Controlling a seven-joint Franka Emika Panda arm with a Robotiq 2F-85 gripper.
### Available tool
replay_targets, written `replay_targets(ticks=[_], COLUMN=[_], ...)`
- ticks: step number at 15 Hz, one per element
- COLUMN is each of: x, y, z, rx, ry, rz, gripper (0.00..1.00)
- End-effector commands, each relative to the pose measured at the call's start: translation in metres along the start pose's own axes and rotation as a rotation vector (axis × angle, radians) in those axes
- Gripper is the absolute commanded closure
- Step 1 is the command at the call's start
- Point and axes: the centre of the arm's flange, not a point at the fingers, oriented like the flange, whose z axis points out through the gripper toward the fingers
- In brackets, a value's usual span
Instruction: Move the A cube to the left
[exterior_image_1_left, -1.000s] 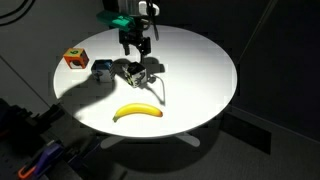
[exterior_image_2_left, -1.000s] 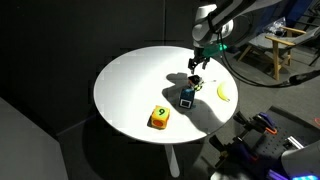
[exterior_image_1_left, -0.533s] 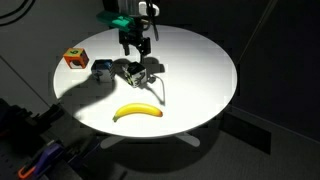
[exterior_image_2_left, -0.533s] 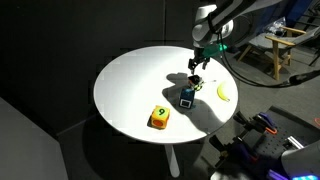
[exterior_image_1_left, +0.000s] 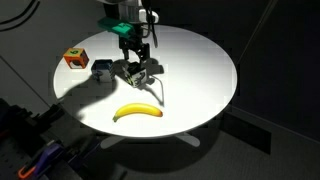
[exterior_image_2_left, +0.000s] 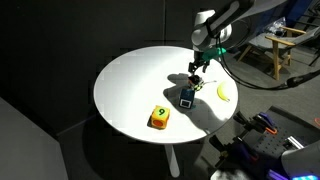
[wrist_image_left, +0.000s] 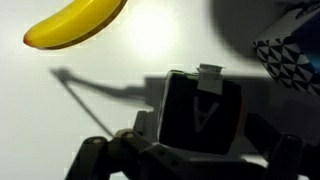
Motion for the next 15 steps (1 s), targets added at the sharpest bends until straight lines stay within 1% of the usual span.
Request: replay_targets(ticks=[1, 6, 15], x=[0.01, 0.017, 0.023], y=[-0.002, -0.008, -0.009], z=[0.007, 0.019, 0.04], rx=[0.009, 0.012, 0.019], ry=[0.031, 0.057, 0.042], rz=[0.009, 0.0, -0.006], gripper=[0.0, 0.0, 0.0])
